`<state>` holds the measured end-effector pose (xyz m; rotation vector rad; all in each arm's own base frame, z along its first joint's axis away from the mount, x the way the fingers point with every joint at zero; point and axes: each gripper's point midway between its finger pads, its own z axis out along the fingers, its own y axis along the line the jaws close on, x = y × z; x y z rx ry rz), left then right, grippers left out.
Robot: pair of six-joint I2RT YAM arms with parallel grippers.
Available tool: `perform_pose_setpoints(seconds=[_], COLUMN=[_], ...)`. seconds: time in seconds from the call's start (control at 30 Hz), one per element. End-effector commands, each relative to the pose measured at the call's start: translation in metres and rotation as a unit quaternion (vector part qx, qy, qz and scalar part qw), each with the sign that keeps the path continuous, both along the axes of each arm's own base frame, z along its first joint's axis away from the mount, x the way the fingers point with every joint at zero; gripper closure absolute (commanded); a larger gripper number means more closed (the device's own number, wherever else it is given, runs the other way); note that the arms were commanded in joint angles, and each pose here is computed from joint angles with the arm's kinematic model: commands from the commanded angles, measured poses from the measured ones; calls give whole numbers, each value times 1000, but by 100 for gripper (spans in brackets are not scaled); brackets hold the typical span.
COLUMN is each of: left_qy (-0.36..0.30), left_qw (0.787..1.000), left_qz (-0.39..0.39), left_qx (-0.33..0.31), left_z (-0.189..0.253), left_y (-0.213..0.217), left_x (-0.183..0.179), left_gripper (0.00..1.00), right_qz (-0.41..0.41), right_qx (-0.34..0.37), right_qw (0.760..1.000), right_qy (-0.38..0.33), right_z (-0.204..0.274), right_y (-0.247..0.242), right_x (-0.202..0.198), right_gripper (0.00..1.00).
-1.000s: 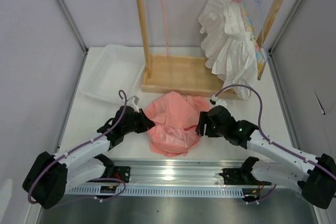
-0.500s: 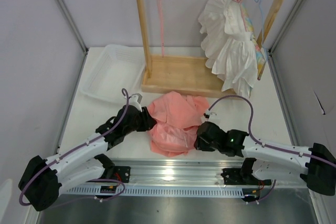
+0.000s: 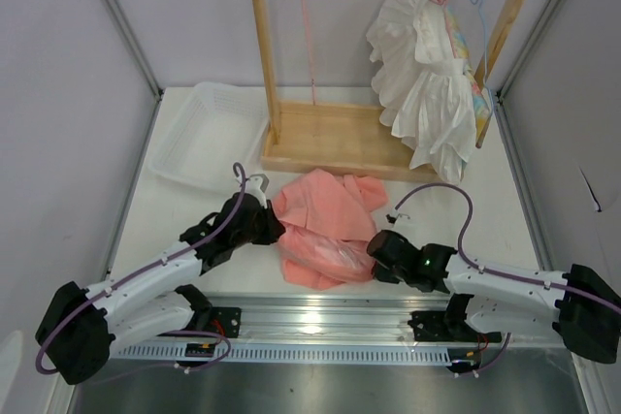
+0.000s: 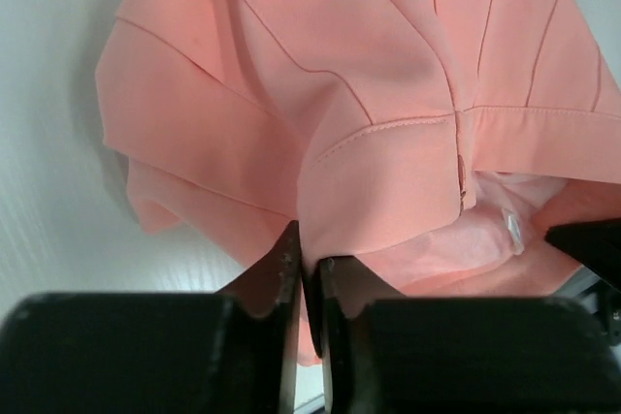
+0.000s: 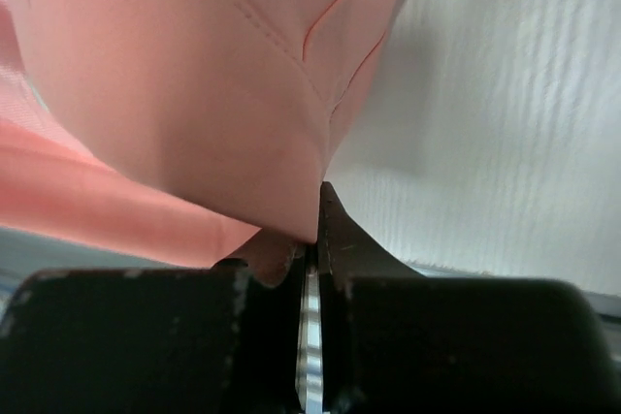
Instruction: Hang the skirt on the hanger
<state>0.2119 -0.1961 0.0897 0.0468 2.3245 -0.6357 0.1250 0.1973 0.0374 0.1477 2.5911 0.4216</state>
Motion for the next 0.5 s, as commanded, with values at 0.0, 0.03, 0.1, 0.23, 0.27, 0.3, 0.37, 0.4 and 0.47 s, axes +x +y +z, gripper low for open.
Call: perform_pose_setpoints(seconds=[0.0, 0.03, 0.1, 0.23, 0.27, 0.3, 0.37, 0.4, 0.47], left_qy=[5, 12, 35, 58, 61, 62, 62, 57, 33], left_qw=[1000, 1000, 999, 998, 998, 998, 998, 998, 999], left_qz=[1, 2, 13, 30, 24, 25, 17, 13, -5], left_qx=[-7, -9, -9, -20, -16, -13, -11, -13, -17], left_z=[0, -5, -20, -38, -43, -46, -49, -46, -34], left_y=[-4, -4, -4, -11, -13, -16, -20, -24, -33], left_x=[-2, -5, -12, -22, -26, -26, -30, -29, -28], left_gripper=[90, 94, 96, 97, 96, 93, 88, 82, 73], right_qz=[-50, -39, -70, -74, -62, -59, -39, -33, -15], right_qx=[-27, -33, -27, 6, 4, 9, 5, -2, -11], right_qw=[997, 997, 994, 993, 993, 992, 994, 995, 995], right_qy=[-46, -61, -78, -91, -101, -109, -99, -94, -93], right_z=[17, 20, 30, 46, 49, 58, 55, 52, 46], right_y=[-17, -18, -31, -35, -31, -25, -17, -14, -7], right_x=[45, 59, 91, 133, 140, 147, 143, 138, 123], right_gripper=[100, 100, 100, 100, 100, 100, 98, 95, 80])
